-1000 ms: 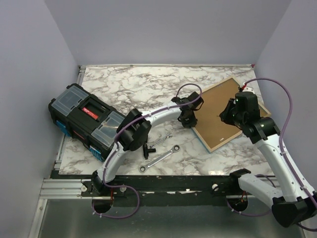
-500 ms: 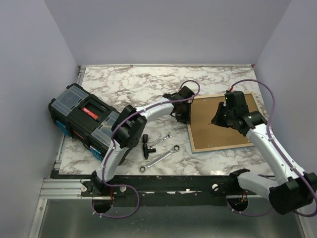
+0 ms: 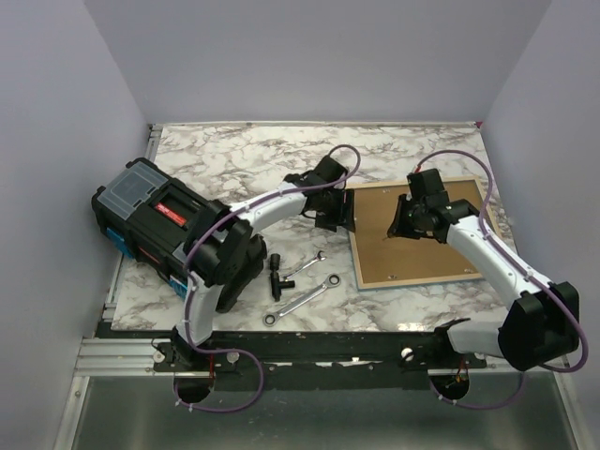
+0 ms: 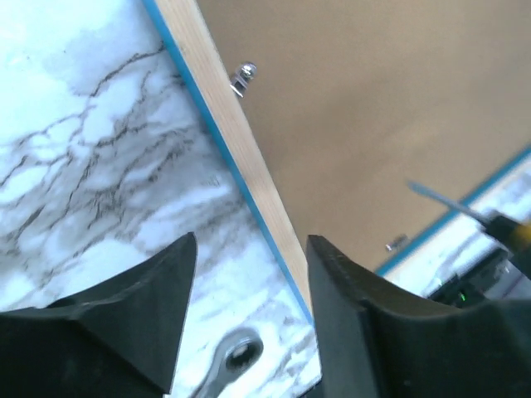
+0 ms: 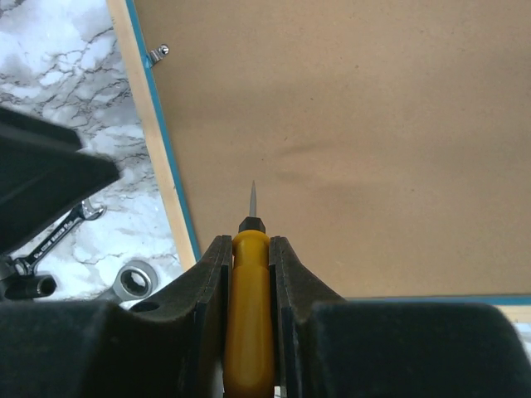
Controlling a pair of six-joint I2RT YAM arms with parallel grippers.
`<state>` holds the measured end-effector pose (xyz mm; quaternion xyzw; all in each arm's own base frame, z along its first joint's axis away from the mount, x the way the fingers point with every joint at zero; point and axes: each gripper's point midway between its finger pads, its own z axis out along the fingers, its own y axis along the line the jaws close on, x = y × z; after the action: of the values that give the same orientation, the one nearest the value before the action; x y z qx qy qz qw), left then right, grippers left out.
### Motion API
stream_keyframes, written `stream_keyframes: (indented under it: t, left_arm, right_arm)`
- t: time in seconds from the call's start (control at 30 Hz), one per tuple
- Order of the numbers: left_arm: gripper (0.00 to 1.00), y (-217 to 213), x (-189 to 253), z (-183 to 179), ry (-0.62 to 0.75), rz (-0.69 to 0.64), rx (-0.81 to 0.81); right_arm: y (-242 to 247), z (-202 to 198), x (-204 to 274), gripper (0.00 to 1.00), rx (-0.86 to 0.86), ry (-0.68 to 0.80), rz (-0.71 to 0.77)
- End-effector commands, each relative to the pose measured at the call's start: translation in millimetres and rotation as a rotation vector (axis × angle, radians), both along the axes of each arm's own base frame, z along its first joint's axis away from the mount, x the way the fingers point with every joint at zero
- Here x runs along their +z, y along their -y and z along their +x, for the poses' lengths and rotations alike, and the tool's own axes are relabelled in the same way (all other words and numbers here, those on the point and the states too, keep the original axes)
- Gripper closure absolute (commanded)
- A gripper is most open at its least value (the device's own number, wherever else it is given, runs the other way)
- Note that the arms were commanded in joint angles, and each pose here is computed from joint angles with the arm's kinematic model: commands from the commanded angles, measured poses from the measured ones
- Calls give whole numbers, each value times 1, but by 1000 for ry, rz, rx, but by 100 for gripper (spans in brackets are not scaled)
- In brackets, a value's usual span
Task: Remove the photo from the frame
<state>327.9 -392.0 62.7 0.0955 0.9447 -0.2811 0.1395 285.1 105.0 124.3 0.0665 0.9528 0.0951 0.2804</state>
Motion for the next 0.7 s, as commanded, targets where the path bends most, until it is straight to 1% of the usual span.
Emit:
stream_keyframes:
  t: [0.0, 0.17, 0.33, 0.53, 0.67]
  left_arm:
    - [38, 0, 86, -11, 132, -201, -74]
    - [34, -16, 126, -29, 207, -268, -100]
    - [32, -30, 146, -51, 245, -318, -128]
    - [31, -36, 135, -76, 190, -379, -121]
    - [32, -32, 109, -90, 121, -368, -117]
  right_arm:
    - [-18, 19, 0, 99, 62, 31, 14]
    - [-36, 36, -8, 99, 112, 43, 5]
    - [-51, 53, -14, 99, 150, 51, -10]
    - [-68, 71, -17, 99, 177, 91, -26]
    - [-68, 87, -13, 99, 157, 102, -54]
